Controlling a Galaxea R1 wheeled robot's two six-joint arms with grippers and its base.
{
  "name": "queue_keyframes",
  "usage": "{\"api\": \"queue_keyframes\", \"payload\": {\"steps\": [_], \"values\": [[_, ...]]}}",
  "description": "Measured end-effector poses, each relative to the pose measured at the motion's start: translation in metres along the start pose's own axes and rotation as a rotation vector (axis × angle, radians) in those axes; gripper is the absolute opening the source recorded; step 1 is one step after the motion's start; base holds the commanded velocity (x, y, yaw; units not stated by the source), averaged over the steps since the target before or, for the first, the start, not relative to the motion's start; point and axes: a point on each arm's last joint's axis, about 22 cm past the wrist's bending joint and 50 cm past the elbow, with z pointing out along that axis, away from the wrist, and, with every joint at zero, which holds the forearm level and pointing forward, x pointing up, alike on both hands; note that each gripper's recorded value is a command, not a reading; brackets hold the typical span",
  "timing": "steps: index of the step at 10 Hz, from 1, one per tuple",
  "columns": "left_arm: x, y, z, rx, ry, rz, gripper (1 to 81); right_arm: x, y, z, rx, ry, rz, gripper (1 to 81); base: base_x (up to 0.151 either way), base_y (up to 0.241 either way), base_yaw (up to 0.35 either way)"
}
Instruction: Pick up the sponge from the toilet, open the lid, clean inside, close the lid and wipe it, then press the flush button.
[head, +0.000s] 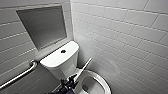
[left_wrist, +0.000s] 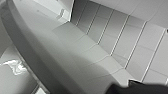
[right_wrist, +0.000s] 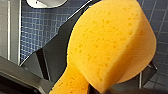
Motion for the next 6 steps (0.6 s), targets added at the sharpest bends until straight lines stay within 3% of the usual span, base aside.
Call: {"api": "queue_keyframes", "payload": {"steps": [3, 6], "values": [[0.075, 0.039, -0.032, -0.065, 0.126, -0.123, 81.1, -0.003, 0.001, -0.001, -0.001, -0.001, 0.003, 1.0, 0.000, 0.000, 0.000], [0.092, 0.044, -0.056, -0.071, 0.156, -0.128, 81.1, -0.005, 0.001, -0.002, -0.001, -0.001, 0.006, 1.0, 0.000, 0.000, 0.000]]}}
